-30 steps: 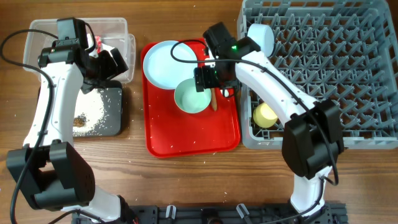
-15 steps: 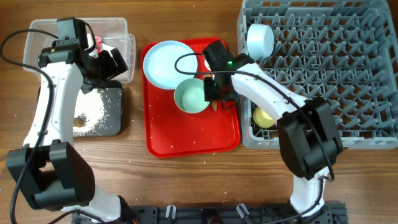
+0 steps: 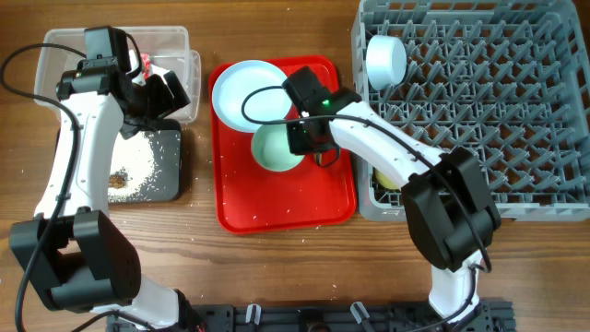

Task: Sort waste into correct bins and load items into the dishwasher rack
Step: 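Grasp the green bowl rim with the right gripper and lift, then carry the green bowl into the rack beside the blue bowl, release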

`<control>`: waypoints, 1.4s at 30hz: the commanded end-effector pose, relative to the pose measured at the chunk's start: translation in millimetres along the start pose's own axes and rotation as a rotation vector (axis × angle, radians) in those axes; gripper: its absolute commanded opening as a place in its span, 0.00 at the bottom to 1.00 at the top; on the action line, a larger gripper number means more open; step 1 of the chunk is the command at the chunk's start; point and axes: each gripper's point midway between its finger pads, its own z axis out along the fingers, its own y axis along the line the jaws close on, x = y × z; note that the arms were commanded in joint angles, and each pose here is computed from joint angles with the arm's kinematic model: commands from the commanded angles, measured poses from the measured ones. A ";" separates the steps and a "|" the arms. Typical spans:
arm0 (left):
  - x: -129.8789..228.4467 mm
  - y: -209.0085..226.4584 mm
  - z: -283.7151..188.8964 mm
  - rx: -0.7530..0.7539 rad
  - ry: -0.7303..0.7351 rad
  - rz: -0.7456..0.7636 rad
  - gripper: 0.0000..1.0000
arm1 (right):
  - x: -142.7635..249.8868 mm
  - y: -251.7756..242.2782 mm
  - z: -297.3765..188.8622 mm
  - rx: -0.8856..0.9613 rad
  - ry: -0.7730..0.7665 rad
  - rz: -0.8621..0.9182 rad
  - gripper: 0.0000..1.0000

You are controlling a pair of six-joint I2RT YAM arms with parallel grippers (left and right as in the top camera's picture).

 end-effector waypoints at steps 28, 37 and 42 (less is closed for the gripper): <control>-7.7 -4.9 -12.5 0.024 -0.034 0.003 1.00 | -21.9 -222.8 -302.6 1.030 -0.630 0.343 0.04; -7.7 -4.9 -12.4 0.024 -0.034 0.003 1.00 | -59.1 -226.1 -265.8 1.262 -0.357 -0.094 0.04; -7.6 -4.8 -12.4 0.024 -0.034 0.003 1.00 | -67.0 -222.4 -223.6 1.374 -0.197 -0.257 0.04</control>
